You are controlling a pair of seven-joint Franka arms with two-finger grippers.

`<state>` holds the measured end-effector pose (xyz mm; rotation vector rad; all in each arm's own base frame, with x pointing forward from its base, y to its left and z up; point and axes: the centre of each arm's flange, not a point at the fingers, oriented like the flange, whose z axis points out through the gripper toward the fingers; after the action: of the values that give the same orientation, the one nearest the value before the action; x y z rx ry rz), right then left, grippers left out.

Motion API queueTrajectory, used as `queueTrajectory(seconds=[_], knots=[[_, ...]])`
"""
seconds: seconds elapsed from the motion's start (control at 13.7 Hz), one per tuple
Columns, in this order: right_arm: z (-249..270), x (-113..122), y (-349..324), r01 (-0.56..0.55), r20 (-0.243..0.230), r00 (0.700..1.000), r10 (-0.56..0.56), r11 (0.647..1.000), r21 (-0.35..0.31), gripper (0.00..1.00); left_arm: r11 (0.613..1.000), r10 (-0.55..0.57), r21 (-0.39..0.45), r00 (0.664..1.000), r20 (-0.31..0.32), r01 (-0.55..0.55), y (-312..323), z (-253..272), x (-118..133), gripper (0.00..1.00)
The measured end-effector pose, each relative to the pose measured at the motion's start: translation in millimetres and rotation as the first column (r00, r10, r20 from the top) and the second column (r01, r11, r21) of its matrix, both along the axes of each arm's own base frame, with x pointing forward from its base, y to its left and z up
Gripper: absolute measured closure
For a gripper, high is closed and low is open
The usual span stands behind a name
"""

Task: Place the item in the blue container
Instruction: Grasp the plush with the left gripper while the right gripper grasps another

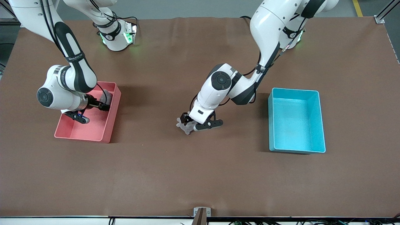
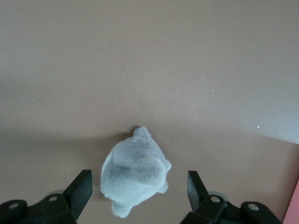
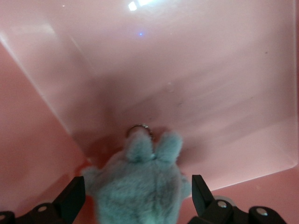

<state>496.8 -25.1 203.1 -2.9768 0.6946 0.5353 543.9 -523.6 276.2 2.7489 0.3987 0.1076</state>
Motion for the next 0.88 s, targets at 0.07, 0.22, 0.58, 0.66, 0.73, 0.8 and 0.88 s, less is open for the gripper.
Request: queueTrajectory(seconds=[0.07,0.22,0.58,0.66,0.73,0.8,0.88], knots=[[-5.9,-2.0,0.6,-0.002,-0.012,1.0,0.002,1.0,0.0,0.0,1.0,0.005,-0.003,1.0,-0.001,-0.005,-4.2,-6.7,-3.4,0.09],[-14.8,-4.3,0.7,-0.008,-0.028,1.0,0.008,1.0,0.001,0.04,1.0,0.011,-0.004,1.0,-0.008,-0.011,-11.6,-19.9,-10.7,0.09],[-13.8,-2.1,-13.6,-0.081,-0.013,0.997,0.081,0.996,0.039,0.45,1.0,0.002,-0.009,1.0,-0.002,-0.002,-22.4,-45.4,-21.7,0.09],[-11.7,-0.9,-20.4,-0.08,-0.015,0.997,0.081,0.996,0.046,0.53,1.0,0.005,-0.011,1.0,0.002,-0.005,-21.7,-47.9,-20.7,0.09],[-8.3,1.4,-25.5,-0.079,-0.021,0.997,0.08,0.995,0.053,0.62,1.0,0.007,-0.01,1.0,0.005,-0.006,-20.5,-50.1,-19.4,0.09],[-3.3,5.3,-28.3,-0.077,-0.027,0.997,0.079,0.995,0.059,0.73,1.0,0.007,-0.009,1.0,0.008,-0.007,-19.2,-51.6,-18.1,0.08],[2.9,10.4,-29.1,-0.078,-0.033,0.996,0.08,0.995,0.064,0.81,1.0,0.004,-0.008,1.0,0.014,-0.004,-18.2,-52.7,-16.9,0.08]])
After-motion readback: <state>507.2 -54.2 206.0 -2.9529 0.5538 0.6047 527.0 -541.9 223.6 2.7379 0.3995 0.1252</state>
